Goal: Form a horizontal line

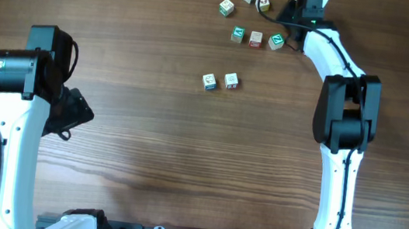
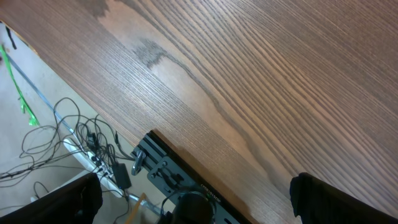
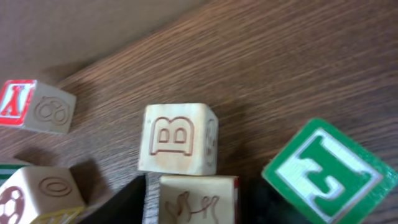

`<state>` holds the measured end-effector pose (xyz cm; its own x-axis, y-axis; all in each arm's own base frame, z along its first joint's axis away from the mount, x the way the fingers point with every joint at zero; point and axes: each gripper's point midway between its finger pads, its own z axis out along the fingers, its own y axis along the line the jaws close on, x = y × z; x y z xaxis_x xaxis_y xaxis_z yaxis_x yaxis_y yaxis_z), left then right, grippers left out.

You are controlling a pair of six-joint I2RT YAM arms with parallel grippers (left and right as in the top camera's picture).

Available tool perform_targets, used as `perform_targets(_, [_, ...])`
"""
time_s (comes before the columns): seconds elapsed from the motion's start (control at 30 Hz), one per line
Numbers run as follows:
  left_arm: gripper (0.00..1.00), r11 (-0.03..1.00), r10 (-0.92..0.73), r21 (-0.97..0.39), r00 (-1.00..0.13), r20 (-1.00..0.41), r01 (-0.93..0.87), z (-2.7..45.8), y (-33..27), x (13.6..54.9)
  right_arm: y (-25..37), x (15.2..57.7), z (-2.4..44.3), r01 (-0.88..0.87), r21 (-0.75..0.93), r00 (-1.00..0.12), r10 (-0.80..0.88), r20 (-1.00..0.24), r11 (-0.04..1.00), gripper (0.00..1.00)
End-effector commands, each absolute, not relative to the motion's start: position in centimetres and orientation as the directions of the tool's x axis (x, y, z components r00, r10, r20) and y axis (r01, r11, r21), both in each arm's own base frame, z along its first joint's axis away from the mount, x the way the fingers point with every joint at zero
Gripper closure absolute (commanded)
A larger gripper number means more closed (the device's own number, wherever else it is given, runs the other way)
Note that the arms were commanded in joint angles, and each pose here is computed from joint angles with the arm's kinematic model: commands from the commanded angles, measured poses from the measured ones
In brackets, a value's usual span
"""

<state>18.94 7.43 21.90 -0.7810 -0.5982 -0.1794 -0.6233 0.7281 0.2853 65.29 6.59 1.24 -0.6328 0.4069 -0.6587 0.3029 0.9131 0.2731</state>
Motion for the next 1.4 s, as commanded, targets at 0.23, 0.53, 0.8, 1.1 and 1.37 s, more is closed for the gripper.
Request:
perform_targets(0.23, [0.00,0.720,-0.601,0.288,-0.775,-0.196,-0.632,22.2,7.7,18.6,6.4,65.1,1.0,0.226,0.182,-0.682,0.289,-0.671,0.957,0.79])
perform_targets(0.53, [0.00,0.720,-0.601,0.288,-0.775,-0.196,-0.632,22.2,7.7,18.6,7.0,63.8,12.3,0.161,0.185,-0.636,0.245,-0.731,0.969,0.81])
perform_targets(0.8, [0.00,0.720,-0.601,0.288,-0.775,-0.196,-0.632,22.2,7.7,18.6,11.3,57.7,20.5,-0.050,0.249,-0.719,0.138,-0.681,0.967,0.81])
perform_targets(1.1, [0.00,0.720,-0.601,0.288,-0.775,-0.196,-0.632,22.2,7.7,18.6,14.4,51.8,14.2,-0.055,0.221,-0.883,0.055,-0.465,0.974,0.83])
perform_targets(1.37, [0.00,0.720,-0.601,0.288,-0.775,-0.196,-0.632,22.2,7.7,18.6,14.8,47.9,4.7,-0.052,0.105,-0.934,-0.012,-0.357,0.993,0.83])
